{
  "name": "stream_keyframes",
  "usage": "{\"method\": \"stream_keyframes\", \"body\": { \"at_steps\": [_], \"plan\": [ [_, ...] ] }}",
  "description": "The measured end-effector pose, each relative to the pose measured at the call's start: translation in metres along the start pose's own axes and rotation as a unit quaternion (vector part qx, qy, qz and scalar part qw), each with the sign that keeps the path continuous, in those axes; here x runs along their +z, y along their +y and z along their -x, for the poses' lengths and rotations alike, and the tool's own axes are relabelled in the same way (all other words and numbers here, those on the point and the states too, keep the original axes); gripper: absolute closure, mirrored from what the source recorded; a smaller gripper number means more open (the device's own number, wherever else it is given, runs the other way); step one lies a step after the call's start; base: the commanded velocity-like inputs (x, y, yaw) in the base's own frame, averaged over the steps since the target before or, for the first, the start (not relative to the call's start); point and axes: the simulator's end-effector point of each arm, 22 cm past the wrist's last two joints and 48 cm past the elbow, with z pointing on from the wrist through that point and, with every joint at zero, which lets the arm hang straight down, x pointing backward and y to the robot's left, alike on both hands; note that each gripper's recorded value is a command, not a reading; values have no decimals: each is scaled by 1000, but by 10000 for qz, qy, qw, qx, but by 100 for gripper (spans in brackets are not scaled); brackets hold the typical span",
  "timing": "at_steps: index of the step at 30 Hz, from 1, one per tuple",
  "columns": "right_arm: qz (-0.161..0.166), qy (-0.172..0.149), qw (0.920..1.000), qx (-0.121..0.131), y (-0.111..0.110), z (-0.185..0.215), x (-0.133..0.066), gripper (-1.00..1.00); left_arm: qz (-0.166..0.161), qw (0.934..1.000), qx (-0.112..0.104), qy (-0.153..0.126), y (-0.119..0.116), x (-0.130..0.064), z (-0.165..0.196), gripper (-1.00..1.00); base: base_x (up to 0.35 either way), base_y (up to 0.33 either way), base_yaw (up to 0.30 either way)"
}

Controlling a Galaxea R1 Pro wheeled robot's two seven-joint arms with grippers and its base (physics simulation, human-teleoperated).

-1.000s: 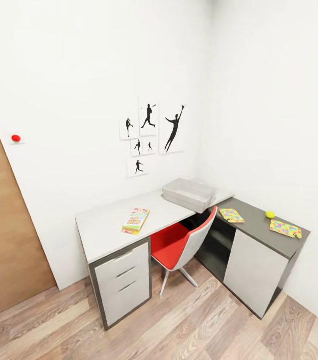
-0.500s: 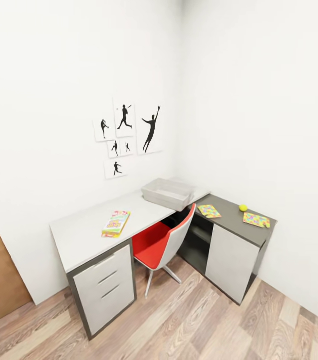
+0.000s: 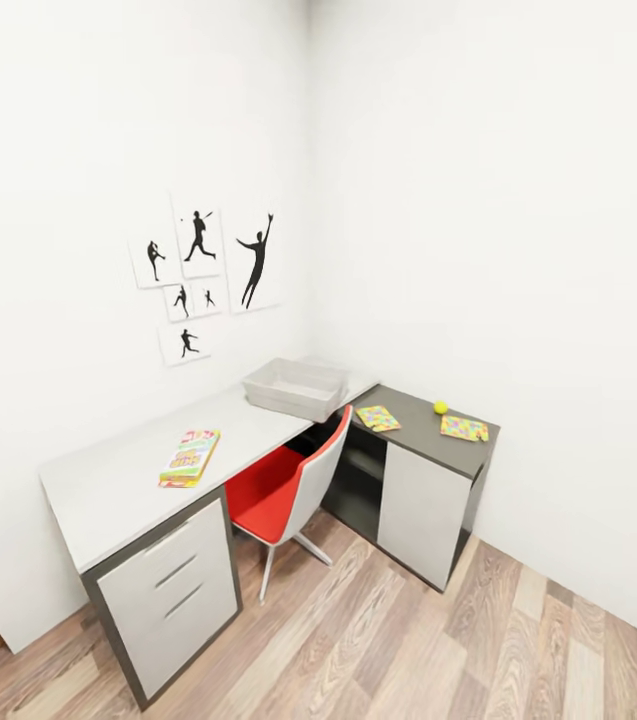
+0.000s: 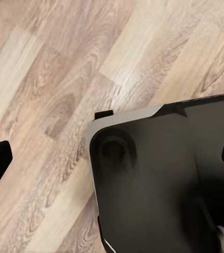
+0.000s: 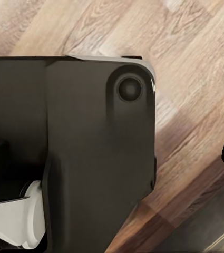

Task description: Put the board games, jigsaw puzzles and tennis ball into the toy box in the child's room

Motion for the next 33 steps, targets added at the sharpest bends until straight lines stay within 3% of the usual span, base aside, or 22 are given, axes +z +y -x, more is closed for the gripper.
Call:
{"method": "stream_keyframes", "body": {
  "at_steps": [33],
  "plan": [
    [-3, -134, 9999, -4, -1, 10, 1, -100, 18, 9999, 10, -136, 1, 0, 10, -100, 0, 0, -276]
  ]
}}
